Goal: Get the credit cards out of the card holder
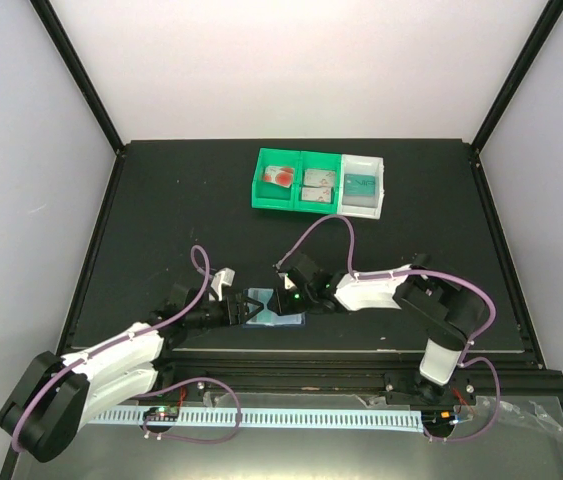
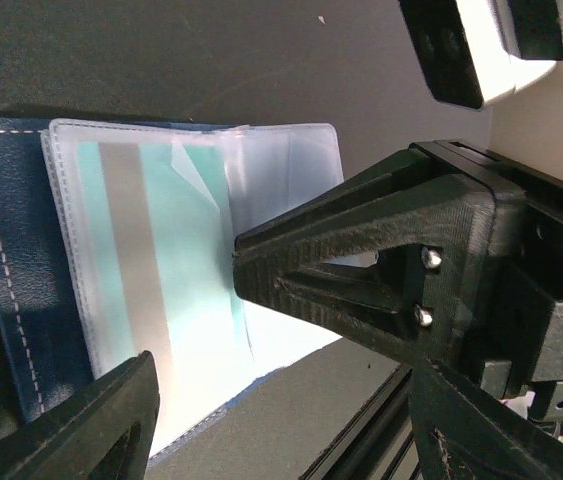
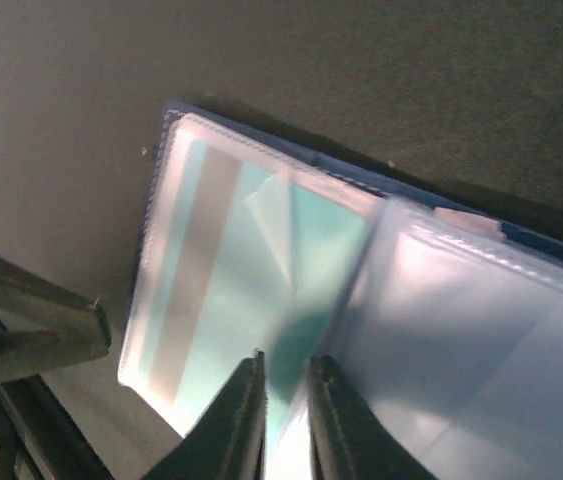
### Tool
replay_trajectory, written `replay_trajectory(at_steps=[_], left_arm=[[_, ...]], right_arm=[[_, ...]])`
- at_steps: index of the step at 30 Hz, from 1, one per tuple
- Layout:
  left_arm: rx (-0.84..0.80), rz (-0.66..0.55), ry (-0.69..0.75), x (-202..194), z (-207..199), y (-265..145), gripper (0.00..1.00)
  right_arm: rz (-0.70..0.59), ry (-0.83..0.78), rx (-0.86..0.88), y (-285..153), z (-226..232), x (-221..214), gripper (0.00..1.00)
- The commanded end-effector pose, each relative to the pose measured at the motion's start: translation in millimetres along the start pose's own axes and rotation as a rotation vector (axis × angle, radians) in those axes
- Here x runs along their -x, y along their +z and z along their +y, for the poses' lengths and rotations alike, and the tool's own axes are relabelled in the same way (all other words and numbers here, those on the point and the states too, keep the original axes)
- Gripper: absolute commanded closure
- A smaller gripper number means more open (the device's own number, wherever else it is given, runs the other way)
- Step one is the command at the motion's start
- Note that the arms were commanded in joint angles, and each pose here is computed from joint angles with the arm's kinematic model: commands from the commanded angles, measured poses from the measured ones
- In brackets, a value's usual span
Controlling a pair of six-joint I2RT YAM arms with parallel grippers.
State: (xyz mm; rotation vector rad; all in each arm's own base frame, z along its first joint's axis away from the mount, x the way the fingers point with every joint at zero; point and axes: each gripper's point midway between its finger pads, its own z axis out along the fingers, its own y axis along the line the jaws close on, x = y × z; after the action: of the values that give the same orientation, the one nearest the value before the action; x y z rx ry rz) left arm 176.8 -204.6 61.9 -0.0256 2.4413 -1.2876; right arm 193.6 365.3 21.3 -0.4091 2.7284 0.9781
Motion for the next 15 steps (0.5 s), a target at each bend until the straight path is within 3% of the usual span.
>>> replay_trajectory(at_steps=[1, 7, 15], left_arm=[[-0.022, -0.017, -0.007, 3.0, -3.7, -1.5, 0.28], [-0.003, -0.029, 0.027, 10.8, -5.8, -0.8, 0.23], [0.05, -0.039, 0.043, 18.0, 1.4, 2.7, 0.2]], right_arm=[[0.02, 0.011, -0.097, 5.5, -24.6, -12.2, 0.89], [0.008, 0.016, -0.13, 7.1, -34.2, -13.3, 0.99], [0.009, 0.027, -0.138, 8.0, -40.7, -18.7, 0.99]])
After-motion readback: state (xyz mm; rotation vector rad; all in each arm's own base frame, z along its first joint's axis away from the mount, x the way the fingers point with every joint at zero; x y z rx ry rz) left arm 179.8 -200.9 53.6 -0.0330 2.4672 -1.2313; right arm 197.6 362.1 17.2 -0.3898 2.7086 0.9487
